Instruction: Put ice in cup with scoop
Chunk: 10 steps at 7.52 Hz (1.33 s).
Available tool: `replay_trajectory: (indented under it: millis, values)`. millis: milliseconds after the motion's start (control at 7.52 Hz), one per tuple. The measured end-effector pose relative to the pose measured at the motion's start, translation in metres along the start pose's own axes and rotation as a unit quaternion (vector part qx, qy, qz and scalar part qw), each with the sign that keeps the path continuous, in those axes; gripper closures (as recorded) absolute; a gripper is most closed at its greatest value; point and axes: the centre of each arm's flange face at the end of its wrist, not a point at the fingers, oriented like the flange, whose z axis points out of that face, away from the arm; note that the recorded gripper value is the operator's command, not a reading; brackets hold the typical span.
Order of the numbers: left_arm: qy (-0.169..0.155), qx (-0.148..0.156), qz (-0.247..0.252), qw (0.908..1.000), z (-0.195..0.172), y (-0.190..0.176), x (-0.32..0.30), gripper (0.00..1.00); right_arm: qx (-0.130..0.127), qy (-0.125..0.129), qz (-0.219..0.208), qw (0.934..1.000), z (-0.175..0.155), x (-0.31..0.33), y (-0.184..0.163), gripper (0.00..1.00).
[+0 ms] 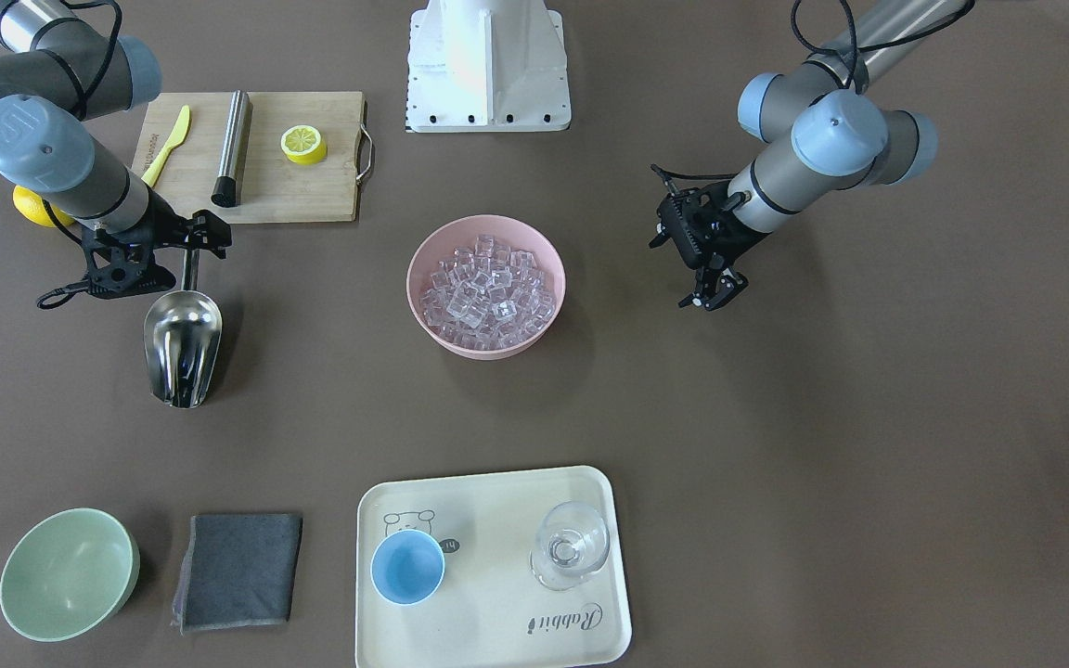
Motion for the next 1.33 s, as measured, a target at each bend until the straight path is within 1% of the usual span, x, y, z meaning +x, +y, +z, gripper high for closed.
replay_trajectory:
  millis: [133, 266, 399, 532, 798, 931, 1064, 1197, 1330]
  values:
    - [-0.005, 0.004, 0.036, 0.9993, 0.010, -0.009, -0.002, 0.02, -0.001, 0.000, 0.000, 1.0000, 0.001, -0.001, -0.001, 0.55]
    - [-0.010, 0.005, 0.070, 0.9975, 0.016, -0.015, -0.005, 0.02, -0.001, -0.001, 0.000, 1.0000, 0.001, -0.002, -0.002, 1.00]
    - [-0.014, 0.007, 0.091, 0.9958, 0.020, -0.024, -0.007, 0.02, -0.001, -0.003, -0.001, 1.0000, -0.001, -0.004, -0.002, 1.00]
    - [-0.019, 0.010, 0.099, 0.9949, 0.021, -0.033, -0.008, 0.02, -0.001, -0.005, 0.002, 1.0000, -0.002, -0.005, -0.001, 1.00]
    - [-0.030, 0.023, 0.109, 0.9933, 0.019, -0.055, -0.005, 0.02, -0.001, -0.008, 0.036, 0.9993, -0.003, -0.007, -0.002, 1.00]
    - [-0.043, 0.029, 0.113, 0.9923, 0.018, -0.065, -0.005, 0.02, -0.001, -0.008, 0.043, 0.9990, -0.003, -0.006, -0.002, 1.00]
    - [-0.052, 0.033, 0.117, 0.9912, 0.022, -0.069, -0.004, 0.02, -0.001, -0.010, 0.041, 0.9991, -0.004, -0.006, -0.002, 1.00]
    - [-0.055, 0.044, 0.125, 0.9897, 0.027, -0.070, -0.002, 0.02, 0.002, -0.013, 0.036, 0.9993, -0.010, -0.006, -0.003, 1.00]
    - [-0.054, 0.053, 0.132, 0.9884, 0.032, -0.070, 0.000, 0.02, 0.008, -0.017, 0.033, 0.9993, -0.022, -0.008, -0.003, 1.00]
